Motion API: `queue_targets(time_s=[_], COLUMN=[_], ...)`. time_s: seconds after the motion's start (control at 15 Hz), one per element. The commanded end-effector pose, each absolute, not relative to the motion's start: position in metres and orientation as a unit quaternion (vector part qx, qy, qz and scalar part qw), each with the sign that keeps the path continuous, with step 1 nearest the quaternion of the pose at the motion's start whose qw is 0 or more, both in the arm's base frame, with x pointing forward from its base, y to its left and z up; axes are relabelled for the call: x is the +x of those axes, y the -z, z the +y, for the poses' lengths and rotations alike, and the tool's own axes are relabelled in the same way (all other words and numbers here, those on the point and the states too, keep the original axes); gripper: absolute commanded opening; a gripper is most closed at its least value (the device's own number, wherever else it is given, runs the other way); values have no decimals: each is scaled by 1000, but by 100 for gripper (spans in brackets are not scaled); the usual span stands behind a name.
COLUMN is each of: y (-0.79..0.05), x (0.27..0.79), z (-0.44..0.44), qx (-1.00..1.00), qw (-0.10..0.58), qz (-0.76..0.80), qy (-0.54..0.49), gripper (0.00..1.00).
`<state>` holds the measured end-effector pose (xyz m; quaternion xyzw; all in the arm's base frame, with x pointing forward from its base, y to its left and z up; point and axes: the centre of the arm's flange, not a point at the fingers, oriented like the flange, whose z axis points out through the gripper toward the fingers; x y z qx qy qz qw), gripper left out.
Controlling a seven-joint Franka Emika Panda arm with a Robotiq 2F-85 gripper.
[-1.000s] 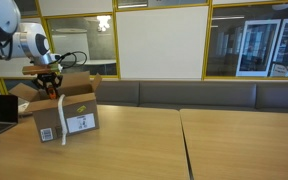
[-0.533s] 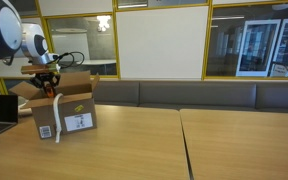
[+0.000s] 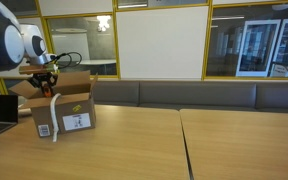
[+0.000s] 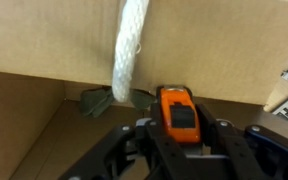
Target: Put all the objects on the table into the box.
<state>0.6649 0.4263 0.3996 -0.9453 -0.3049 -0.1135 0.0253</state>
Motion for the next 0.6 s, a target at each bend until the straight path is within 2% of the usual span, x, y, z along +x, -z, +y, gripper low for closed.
queue_targets(time_s=[0.0, 0.27, 0.53], y=[-367, -323, -287], x=[712, 724, 725], z=[434, 411, 354], qx=[-954, -963, -972], qw=[11, -4, -43], qz=[-286, -265, -227], qy=[89, 52, 38], gripper=[69, 99, 100])
